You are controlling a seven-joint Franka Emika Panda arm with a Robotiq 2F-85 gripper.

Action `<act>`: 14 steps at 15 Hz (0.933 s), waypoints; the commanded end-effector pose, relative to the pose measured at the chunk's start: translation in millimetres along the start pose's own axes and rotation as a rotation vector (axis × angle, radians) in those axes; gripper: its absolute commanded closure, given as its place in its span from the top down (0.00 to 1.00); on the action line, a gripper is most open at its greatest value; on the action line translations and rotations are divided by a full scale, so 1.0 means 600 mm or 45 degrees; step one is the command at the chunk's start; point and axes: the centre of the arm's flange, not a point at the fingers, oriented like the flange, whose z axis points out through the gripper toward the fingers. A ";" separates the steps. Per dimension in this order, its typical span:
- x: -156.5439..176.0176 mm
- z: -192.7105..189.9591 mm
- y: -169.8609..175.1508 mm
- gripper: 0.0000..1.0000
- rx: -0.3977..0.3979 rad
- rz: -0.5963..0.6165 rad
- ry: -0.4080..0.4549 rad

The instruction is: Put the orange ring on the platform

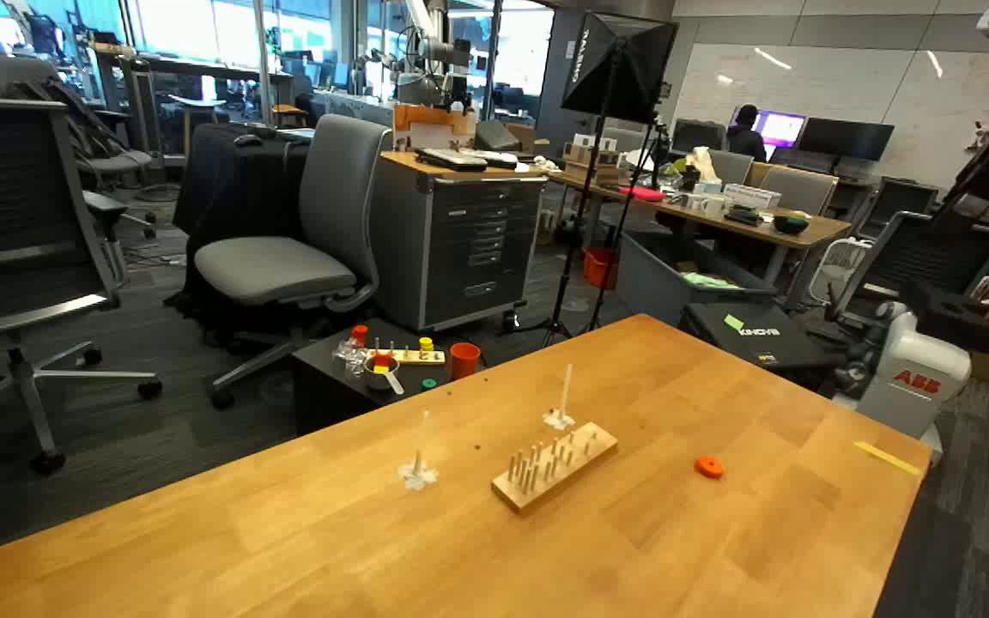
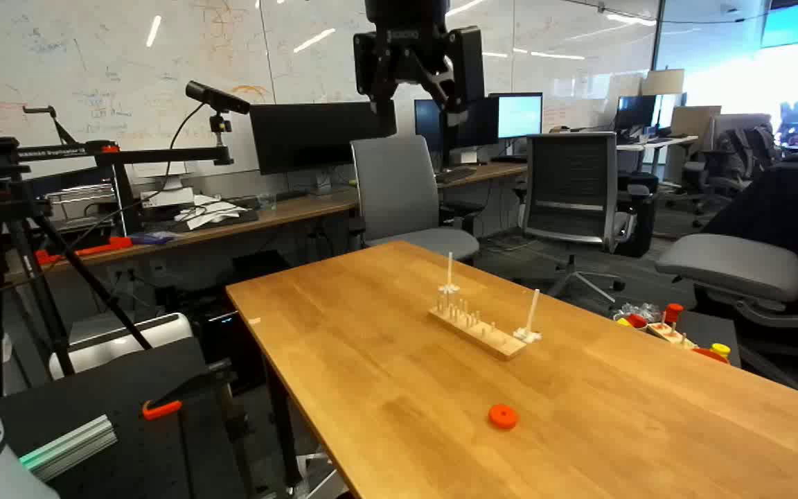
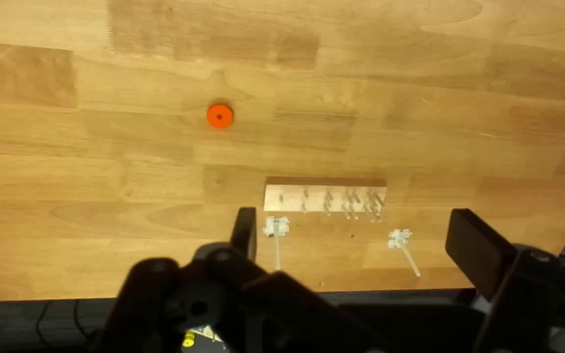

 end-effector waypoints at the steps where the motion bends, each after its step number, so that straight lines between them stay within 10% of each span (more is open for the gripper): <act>1: 0.001 -0.002 0.000 1.00 -0.001 0.000 0.003; 14: 0.037 0.102 0.084 1.00 -0.060 0.185 -0.059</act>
